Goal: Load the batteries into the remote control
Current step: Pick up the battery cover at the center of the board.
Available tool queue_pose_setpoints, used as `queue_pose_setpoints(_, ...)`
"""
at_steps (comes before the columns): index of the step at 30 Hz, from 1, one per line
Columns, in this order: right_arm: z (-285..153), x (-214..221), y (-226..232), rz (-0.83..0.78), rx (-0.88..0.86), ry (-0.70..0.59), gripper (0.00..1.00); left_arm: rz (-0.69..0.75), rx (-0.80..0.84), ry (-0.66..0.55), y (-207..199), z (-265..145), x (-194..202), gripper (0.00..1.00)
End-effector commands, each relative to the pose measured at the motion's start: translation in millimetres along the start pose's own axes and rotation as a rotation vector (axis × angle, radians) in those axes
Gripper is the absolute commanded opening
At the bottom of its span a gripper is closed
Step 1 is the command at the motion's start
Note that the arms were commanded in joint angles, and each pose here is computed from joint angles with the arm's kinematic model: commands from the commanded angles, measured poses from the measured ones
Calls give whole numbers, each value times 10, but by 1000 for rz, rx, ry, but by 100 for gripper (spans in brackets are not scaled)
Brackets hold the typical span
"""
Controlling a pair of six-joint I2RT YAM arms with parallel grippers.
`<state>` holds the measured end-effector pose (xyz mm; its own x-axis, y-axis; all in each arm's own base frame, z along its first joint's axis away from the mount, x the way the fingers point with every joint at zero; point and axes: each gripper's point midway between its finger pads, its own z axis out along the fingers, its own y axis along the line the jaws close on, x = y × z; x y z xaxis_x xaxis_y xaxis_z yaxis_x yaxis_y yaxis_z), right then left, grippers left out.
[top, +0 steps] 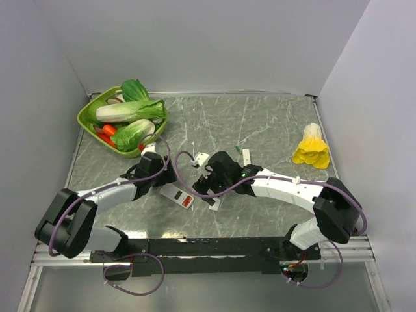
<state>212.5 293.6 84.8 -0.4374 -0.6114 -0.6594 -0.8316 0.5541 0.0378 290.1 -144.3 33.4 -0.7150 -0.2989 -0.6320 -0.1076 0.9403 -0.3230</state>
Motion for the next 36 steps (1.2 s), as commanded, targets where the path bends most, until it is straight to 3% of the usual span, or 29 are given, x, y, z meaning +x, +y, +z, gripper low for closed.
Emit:
queue_pose_setpoints(1, -18, 261, 2, -41, -29, 99, 100, -36, 87, 42, -100, -33, 156, 90)
queue_pose_setpoints(9, -47, 571, -30, -36, -29, 311, 99, -102, 93, -52, -71, -265, -18, 96)
queue_pose_setpoints(16, -25, 631, 66, -90, -107, 332, 89, -146, 82, -190, 20, -453, -233, 97)
queue_pose_setpoints(22, 57, 653, 45, -152, -116, 361, 79, -152, 62, -208, 99, -436, -205, 98)
queue_pose_setpoints(36, 216, 750, 73, -236, -95, 450, 76, -157, 41, -202, 135, -390, -176, 99)
